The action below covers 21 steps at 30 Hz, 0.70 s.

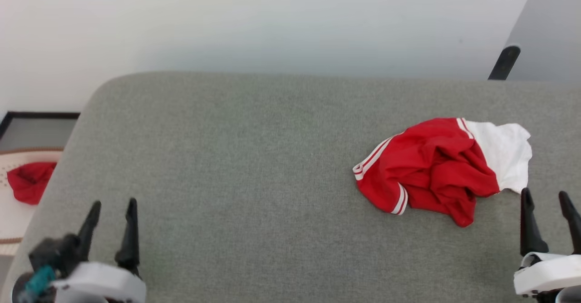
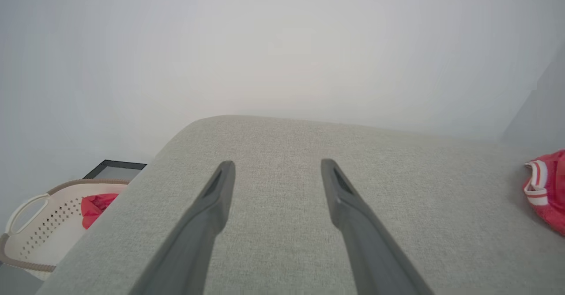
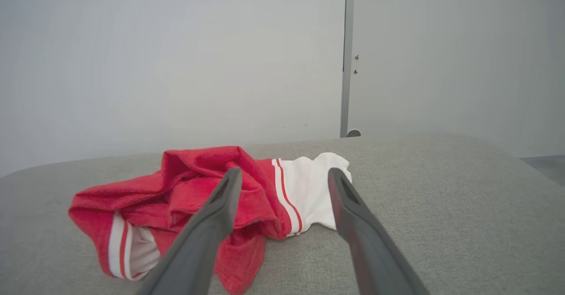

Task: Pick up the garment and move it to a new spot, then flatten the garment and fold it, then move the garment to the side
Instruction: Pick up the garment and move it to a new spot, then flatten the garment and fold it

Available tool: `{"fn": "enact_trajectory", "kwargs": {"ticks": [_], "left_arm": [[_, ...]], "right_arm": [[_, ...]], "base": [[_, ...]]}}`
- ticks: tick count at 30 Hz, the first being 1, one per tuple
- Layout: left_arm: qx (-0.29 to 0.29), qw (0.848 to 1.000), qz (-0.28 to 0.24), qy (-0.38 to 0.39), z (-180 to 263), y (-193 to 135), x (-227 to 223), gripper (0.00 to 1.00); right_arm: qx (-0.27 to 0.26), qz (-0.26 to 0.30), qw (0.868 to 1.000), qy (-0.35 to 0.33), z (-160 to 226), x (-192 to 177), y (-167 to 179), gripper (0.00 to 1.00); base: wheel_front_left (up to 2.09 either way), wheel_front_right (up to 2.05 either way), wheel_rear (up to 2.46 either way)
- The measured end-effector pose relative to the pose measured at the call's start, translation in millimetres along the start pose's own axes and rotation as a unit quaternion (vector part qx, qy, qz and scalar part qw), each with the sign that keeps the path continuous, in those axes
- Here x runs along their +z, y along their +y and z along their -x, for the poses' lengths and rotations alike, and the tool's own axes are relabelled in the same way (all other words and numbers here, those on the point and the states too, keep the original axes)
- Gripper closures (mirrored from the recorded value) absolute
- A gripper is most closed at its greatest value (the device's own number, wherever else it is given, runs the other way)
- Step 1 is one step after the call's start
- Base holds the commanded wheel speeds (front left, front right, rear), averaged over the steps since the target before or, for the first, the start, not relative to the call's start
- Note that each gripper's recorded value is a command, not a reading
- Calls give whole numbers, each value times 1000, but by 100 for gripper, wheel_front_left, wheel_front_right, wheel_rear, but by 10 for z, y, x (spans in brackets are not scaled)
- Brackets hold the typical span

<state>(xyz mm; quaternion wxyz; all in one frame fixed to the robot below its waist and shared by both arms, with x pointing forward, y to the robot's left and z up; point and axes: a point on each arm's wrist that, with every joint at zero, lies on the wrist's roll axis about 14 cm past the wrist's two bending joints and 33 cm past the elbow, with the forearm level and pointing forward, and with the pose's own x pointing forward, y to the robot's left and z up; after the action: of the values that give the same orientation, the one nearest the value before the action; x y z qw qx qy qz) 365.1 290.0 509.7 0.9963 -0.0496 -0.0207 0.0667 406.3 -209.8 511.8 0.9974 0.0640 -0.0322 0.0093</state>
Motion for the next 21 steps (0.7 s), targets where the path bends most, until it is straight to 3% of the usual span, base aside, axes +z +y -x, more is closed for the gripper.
{"fn": "enact_trajectory", "kwargs": {"ticks": [8,21], "left_arm": [[-17,999,-30,-32,152,-157,139,0],[-22,999,-26,-23,158,-256,26,0]], "right_arm": [[-4,3,1000,-30,58,262,-37,0],[-6,-2,1000,-21,88,194,-26,0]], "base": [[0,0,0],[0,0,0]]}}
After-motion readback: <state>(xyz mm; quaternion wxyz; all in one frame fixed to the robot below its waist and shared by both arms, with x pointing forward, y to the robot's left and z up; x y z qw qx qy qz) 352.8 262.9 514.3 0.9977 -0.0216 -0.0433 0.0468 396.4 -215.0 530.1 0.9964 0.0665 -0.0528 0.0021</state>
